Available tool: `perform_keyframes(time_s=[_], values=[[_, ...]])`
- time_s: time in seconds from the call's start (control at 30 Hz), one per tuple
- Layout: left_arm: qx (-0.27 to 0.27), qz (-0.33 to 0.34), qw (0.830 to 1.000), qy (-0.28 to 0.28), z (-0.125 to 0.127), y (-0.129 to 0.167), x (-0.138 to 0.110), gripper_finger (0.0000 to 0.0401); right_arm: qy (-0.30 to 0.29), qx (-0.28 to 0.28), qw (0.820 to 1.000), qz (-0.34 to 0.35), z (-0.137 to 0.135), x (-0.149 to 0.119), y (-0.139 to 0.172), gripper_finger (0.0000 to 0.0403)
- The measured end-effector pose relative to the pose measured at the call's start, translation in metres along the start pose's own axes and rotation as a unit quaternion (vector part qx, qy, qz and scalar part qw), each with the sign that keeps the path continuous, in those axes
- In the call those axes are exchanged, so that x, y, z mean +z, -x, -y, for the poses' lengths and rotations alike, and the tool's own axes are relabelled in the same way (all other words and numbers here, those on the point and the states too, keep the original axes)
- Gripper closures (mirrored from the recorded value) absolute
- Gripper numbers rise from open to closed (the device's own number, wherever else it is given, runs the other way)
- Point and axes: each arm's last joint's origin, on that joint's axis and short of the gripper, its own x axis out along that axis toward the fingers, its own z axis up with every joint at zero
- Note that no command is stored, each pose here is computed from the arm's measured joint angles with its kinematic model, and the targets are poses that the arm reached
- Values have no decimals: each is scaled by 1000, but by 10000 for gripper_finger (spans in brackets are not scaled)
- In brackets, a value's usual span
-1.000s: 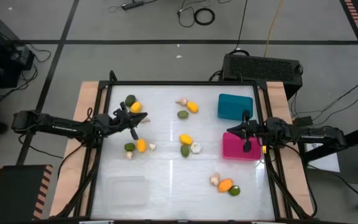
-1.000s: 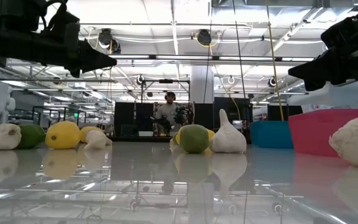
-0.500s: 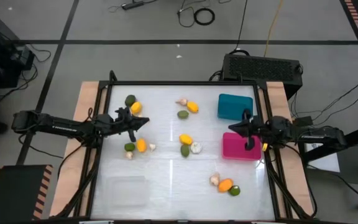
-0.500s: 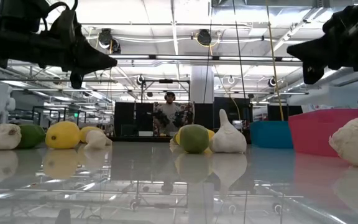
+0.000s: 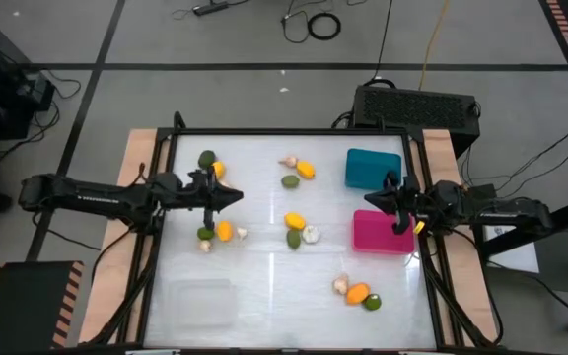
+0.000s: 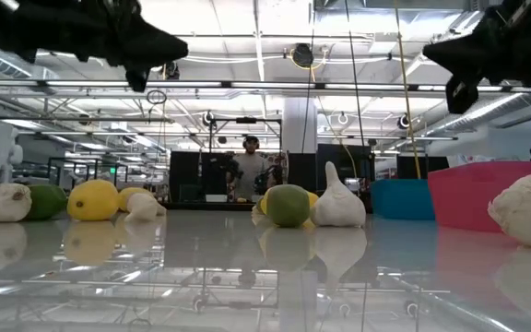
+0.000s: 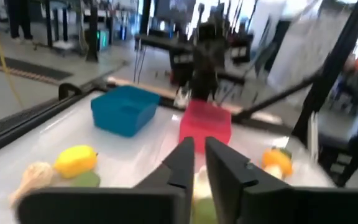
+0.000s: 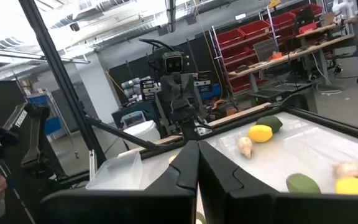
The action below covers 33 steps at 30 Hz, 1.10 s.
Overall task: Sort produce into baskets
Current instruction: Put the yellow lemon into the pink bin
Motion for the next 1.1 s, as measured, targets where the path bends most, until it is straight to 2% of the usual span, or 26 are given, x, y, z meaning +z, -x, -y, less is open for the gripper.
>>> perform_keyframes(time_s=[0.13, 0.23, 0.37, 0.5, 0.63, 0.8, 0.97, 1.1], values=[[2, -50, 998, -26, 7, -2, 21, 290, 7, 1, 999, -39, -10, 20, -13, 403], [-8, -44, 998, -34, 13, -2, 36, 261, 9, 3, 996, -92, -22, 36, -29, 403], [-36, -26, 998, -43, 21, -1, 41, 247, 12, 6, 984, -175, -41, 53, -59, 403], [-60, -22, 997, -52, 31, -1, 41, 246, 17, 12, 963, -268, -65, 62, -92, 402], [-73, -15, 995, -66, 40, -2, 39, 246, 29, 13, 936, -351, -88, 63, -123, 387], [-96, -31, 992, -83, 52, -14, 29, 246, 38, 11, 900, -435, -117, 60, -153, 343], [-112, -72, 987, -94, 61, -27, 12, 246, 29, -10, 844, -536, -151, 54, -165, 299], [-129, -78, 979, -136, 69, -37, 1, 243, 22, -35, 802, -597, -175, 41, -162, 277]])
